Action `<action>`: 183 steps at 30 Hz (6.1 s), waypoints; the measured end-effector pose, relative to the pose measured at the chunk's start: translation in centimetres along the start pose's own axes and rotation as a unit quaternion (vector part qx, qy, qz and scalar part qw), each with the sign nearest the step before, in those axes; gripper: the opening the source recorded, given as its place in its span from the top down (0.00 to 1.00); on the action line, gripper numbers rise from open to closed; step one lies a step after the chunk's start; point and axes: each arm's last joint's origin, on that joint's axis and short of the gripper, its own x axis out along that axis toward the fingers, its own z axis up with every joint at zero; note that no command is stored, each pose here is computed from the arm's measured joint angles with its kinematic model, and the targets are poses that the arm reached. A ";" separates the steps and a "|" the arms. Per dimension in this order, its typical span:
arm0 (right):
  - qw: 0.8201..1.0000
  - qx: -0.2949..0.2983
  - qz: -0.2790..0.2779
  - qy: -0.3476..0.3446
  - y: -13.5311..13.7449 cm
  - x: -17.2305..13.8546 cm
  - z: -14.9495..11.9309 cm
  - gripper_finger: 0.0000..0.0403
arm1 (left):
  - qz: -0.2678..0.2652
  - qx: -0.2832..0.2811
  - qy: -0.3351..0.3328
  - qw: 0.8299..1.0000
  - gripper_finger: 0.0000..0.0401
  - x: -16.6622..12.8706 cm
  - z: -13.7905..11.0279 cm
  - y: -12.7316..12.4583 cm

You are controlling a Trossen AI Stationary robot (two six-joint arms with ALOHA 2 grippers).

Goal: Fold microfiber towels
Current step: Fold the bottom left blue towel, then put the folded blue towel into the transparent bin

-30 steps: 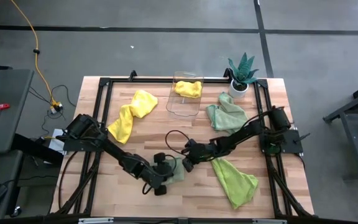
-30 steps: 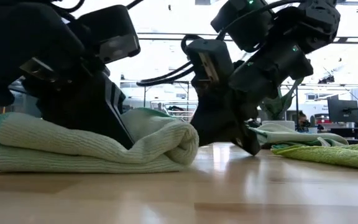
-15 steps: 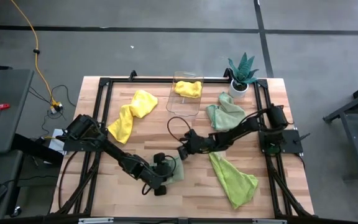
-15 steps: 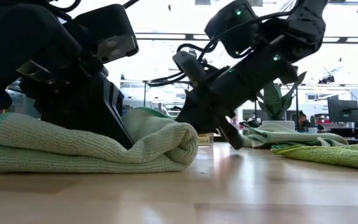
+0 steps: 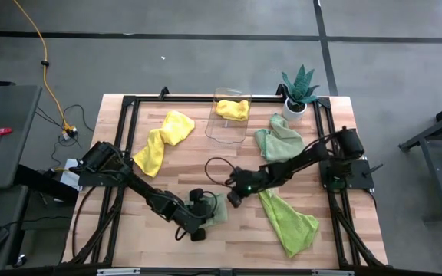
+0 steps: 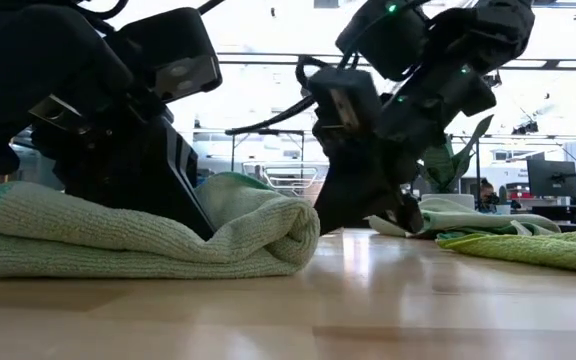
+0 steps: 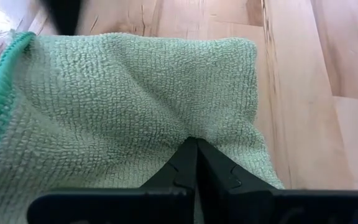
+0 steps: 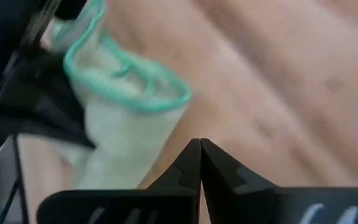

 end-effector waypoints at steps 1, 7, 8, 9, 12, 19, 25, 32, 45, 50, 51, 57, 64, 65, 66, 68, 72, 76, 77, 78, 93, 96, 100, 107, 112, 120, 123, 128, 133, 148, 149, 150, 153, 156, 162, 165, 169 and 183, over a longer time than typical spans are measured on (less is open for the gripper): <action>1.000 0.003 0.012 -0.004 0.2 0.2 -0.1 1.00 | 0.000 0.000 -0.001 1.000 1.00 0.0 0.0 0.0; 0.997 0.029 0.059 -0.049 0.7 1.1 0.2 1.00 | -0.001 -0.001 -0.004 1.000 1.00 0.0 0.0 0.0; 0.996 0.033 0.062 -0.056 0.8 1.1 0.4 1.00 | -0.001 -0.002 -0.005 1.000 1.00 0.0 0.0 0.0; 0.995 0.034 0.064 -0.064 0.8 1.1 0.5 1.00 | -0.001 -0.002 -0.005 1.000 1.00 0.0 0.0 0.0; 0.993 0.039 0.071 -0.089 0.8 1.0 1.2 1.00 | -0.001 -0.002 -0.005 1.000 1.00 0.0 0.0 -0.1; 0.985 0.045 0.097 -0.135 0.7 0.0 3.4 1.00 | -0.001 -0.002 -0.005 1.000 1.00 0.0 0.0 -0.1; 0.996 0.005 0.018 -0.083 0.4 -2.2 3.1 1.00 | -0.002 -0.002 -0.006 1.000 1.00 0.0 0.1 -0.1; 0.998 -0.018 0.042 -0.030 1.7 -2.6 1.4 1.00 | -0.010 -0.003 -0.010 1.000 1.00 -0.3 0.4 -0.1; 0.992 -0.076 0.000 -0.096 3.3 -5.9 1.6 1.00 | -0.066 0.033 0.025 0.997 1.00 -6.2 3.3 1.4; 0.987 -0.102 0.030 -0.119 4.2 -7.1 2.2 1.00 | -0.039 0.041 0.032 0.998 1.00 -10.5 3.3 1.7; 0.987 -0.106 0.035 -0.115 4.3 -7.1 2.1 1.00 | -0.027 0.042 0.020 0.999 1.00 -11.2 3.3 1.7; 0.978 -0.165 0.079 -0.103 5.0 -5.3 1.0 1.00 | 0.002 0.012 -0.056 0.998 1.00 -13.2 1.9 0.9; 0.964 -0.210 0.132 -0.098 5.5 -1.6 -1.4 1.00 | -0.008 -0.037 -0.021 0.999 1.00 -10.7 -2.5 0.4; 0.964 -0.210 0.131 -0.095 5.6 -1.0 -1.6 1.00 | -0.012 -0.046 -0.022 0.999 1.00 -10.3 -2.8 0.2; 0.965 -0.209 0.129 -0.090 5.6 -0.4 -1.7 1.00 | -0.012 -0.051 -0.021 0.998 1.00 -10.0 -3.1 0.2; 0.966 -0.210 0.126 -0.083 5.9 0.8 -1.9 1.00 | -0.005 -0.052 -0.006 0.999 1.00 -9.1 -3.8 0.1; 0.966 -0.217 0.122 -0.064 6.9 2.8 -1.9 1.00 | -0.014 -0.055 0.037 0.998 1.00 -7.8 -4.9 -0.3; 0.973 -0.224 0.055 0.001 6.8 3.6 -2.2 1.00 | -0.020 -0.047 0.055 0.997 1.00 -7.4 -5.5 -0.6; 0.974 -0.224 0.034 0.009 6.6 3.7 -2.3 1.00 | -0.020 -0.044 0.055 0.997 1.00 -7.5 -5.6 -0.7; 0.974 -0.224 0.016 0.015 6.4 3.7 -2.3 1.00 | -0.020 -0.043 0.055 0.997 1.00 -7.6 -5.6 -0.7; 0.964 -0.265 -0.027 0.016 7.8 -1.9 -0.3 1.00 | 0.006 -0.003 0.070 0.997 1.00 -12.2 -4.0 1.9; 0.967 -0.256 -0.001 0.005 8.6 -3.0 0.1 1.00 | 0.018 0.004 0.067 0.998 1.00 -13.0 -3.9 2.2; 0.963 -0.265 0.056 -0.008 9.9 -3.2 -0.2 1.00 | 0.028 0.009 0.069 0.997 1.00 -13.0 -4.0 2.4; 0.931 -0.360 0.067 0.013 12.0 -2.6 -0.3 0.83 | 0.021 -0.029 0.073 0.997 1.00 -12.9 -4.0 2.2; 0.894 -0.443 0.046 0.041 13.5 -1.0 -0.2 0.60 | 0.010 -0.089 0.069 0.994 1.00 -13.5 -3.5 2.5; 0.846 -0.528 0.051 0.042 15.4 2.5 -0.5 0.31 | -0.035 -0.129 0.050 0.990 1.00 -16.0 -2.3 3.3; 0.842 -0.536 0.051 0.042 15.5 3.9 -0.6 0.29 | -0.036 -0.143 0.031 0.989 1.00 -16.7 -1.9 3.6; 0.848 -0.527 0.024 0.058 14.6 6.8 -1.5 0.28 | -0.032 -0.147 0.018 0.988 1.00 -16.9 -1.7 3.7; 0.870 -0.490 -0.047 0.040 13.3 8.8 -2.5 0.28 | -0.028 -0.145 0.016 0.989 1.00 -16.9 -1.7 3.7; 0.844 -0.512 -0.162 0.018 13.1 8.8 -5.8 0.50 | -0.018 -0.138 0.011 0.990 1.00 -16.9 -1.8 3.8; 0.842 -0.514 -0.165 0.016 13.1 8.8 -6.0 0.55 | -0.017 -0.138 0.011 0.990 1.00 -16.9 -1.8 3.8; 0.840 -0.516 -0.166 0.017 13.1 8.8 -6.1 0.59 | -0.017 -0.138 0.011 0.990 1.00 -16.9 -1.8 3.8; 0.838 -0.519 -0.169 0.025 13.0 8.8 -6.2 0.75 | -0.017 -0.138 0.010 0.990 1.00 -16.9 -1.8 3.8; 0.837 -0.517 -0.172 0.041 12.8 8.3 -5.8 0.94 | -0.018 -0.142 0.009 0.990 1.00 -16.9 -1.8 3.8; 0.871 -0.458 -0.154 0.093 12.4 6.0 -2.8 0.98 | -0.034 -0.173 -0.011 0.984 1.00 -17.8 -1.0 4.5; 0.879 -0.449 -0.133 0.087 12.9 3.9 -0.5 0.99 | -0.046 -0.182 -0.036 0.982 1.00 -18.9 -0.2 5.3; 0.883 -0.456 -0.090 0.061 14.2 -0.1 2.9 0.99 | -0.062 -0.189 -0.082 0.977 1.00 -20.8 0.8 6.7; 0.925 -0.342 -0.143 -0.083 10.8 -15.8 14.9 1.00 | -0.118 -0.180 -0.204 0.955 1.00 -26.8 1.5 11.0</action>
